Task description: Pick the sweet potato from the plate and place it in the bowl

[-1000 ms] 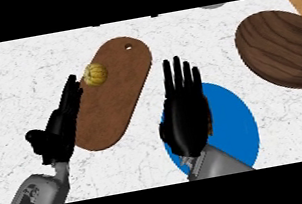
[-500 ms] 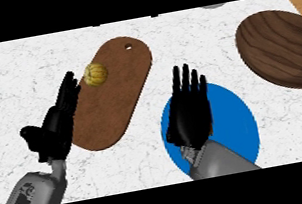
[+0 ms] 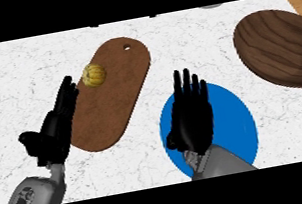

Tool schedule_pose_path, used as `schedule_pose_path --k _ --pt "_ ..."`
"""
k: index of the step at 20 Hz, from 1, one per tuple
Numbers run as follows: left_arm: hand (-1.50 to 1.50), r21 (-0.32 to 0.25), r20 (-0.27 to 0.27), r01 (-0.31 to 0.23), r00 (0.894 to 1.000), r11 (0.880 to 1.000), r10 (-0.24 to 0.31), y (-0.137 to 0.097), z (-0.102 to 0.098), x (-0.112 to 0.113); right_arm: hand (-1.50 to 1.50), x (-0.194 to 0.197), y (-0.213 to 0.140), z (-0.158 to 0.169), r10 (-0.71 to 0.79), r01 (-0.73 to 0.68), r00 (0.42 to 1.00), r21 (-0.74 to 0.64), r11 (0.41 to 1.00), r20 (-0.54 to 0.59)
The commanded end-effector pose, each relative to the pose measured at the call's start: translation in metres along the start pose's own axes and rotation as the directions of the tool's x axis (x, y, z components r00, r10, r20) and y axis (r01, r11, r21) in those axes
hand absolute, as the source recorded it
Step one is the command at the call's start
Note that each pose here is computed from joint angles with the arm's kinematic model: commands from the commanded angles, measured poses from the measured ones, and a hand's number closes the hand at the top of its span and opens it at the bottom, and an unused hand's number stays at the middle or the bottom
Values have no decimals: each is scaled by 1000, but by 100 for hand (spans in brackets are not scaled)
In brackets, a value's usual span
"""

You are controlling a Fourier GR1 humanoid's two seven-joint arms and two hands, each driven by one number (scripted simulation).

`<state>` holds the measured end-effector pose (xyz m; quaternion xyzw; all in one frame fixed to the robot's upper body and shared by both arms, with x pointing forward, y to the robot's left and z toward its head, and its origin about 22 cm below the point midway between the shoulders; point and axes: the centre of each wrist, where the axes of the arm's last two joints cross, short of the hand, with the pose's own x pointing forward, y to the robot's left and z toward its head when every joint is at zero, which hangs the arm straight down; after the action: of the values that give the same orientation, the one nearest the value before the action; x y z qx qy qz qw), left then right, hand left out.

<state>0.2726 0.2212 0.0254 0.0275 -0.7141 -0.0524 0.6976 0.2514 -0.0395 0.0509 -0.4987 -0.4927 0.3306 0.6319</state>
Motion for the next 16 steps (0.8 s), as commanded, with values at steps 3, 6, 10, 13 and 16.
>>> schedule_pose_path --k 3,6,10,13,16 --pt "0 11 -12 -3 1000 1000 3 -4 7 3 -150 2 -5 16 -98 99 991 0 995 -94" --pt "0 -3 9 -5 1000 1000 5 -4 -3 -5 -150 2 7 24 -137 140 984 12 990 -112" --pt "0 4 10 -10 1000 1000 10 -3 -5 -2 -150 -4 5 22 -162 164 979 4 987 -123" --pt "0 -6 16 -1 1000 1000 1 -4 2 6 -150 -12 19 13 -179 183 972 11 983 -154" --pt "0 8 13 -7 1000 1000 7 1 1 -5 -150 -12 11 17 -211 213 968 4 977 -138"
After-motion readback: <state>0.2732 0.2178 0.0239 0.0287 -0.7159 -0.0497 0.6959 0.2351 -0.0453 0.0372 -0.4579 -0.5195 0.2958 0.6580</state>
